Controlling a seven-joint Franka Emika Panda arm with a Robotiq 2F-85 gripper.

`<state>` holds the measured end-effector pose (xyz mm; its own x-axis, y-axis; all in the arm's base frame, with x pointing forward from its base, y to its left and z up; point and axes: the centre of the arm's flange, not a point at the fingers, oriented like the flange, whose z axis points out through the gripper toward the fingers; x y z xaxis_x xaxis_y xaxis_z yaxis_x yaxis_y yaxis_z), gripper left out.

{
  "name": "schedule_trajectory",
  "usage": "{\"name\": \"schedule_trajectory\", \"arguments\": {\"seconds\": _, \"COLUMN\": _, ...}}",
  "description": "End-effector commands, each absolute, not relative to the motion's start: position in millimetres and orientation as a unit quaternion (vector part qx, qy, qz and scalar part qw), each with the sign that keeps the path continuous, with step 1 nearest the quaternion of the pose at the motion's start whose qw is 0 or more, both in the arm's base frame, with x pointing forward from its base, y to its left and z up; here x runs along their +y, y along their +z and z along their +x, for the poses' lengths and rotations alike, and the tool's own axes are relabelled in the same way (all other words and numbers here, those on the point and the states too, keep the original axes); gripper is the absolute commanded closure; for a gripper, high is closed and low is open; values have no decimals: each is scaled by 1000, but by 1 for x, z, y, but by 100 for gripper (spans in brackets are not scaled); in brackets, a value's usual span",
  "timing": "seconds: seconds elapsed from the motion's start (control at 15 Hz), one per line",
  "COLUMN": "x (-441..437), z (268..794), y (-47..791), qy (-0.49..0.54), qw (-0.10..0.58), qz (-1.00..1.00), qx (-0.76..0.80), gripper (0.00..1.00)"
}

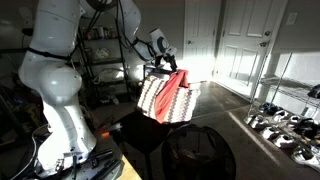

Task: Put the red shirt in the laundry basket

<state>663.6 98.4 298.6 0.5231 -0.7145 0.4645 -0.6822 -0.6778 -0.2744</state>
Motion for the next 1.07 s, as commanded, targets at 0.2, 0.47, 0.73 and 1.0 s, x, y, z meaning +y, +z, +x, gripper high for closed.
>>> {"name": "schedule_trajectory", "arguments": {"seconds": 0.2, "x": 110, "z": 718, "y": 270, "qy": -334, "qw": -2, "qz": -833, "qx": 442, "gripper": 0}}
{"name": "schedule_trajectory", "arguments": {"seconds": 0.47, "x": 101, "z": 723, "y": 277, "qy": -337, "qw": -7, "qz": -820, "qx": 463, "gripper": 0}}
{"name": "schedule_trajectory", "arguments": {"seconds": 0.73, "x": 101, "z": 718, "y": 292, "qy": -318, "qw": 10, "qz": -821, "qx": 475, "gripper": 0}}
{"name": "schedule_trajectory", "arguments": {"seconds": 1.0, "x": 113, "z": 711, "y": 299, "qy": -285, "qw": 34, "qz": -826, "qx": 486, "gripper": 0}}
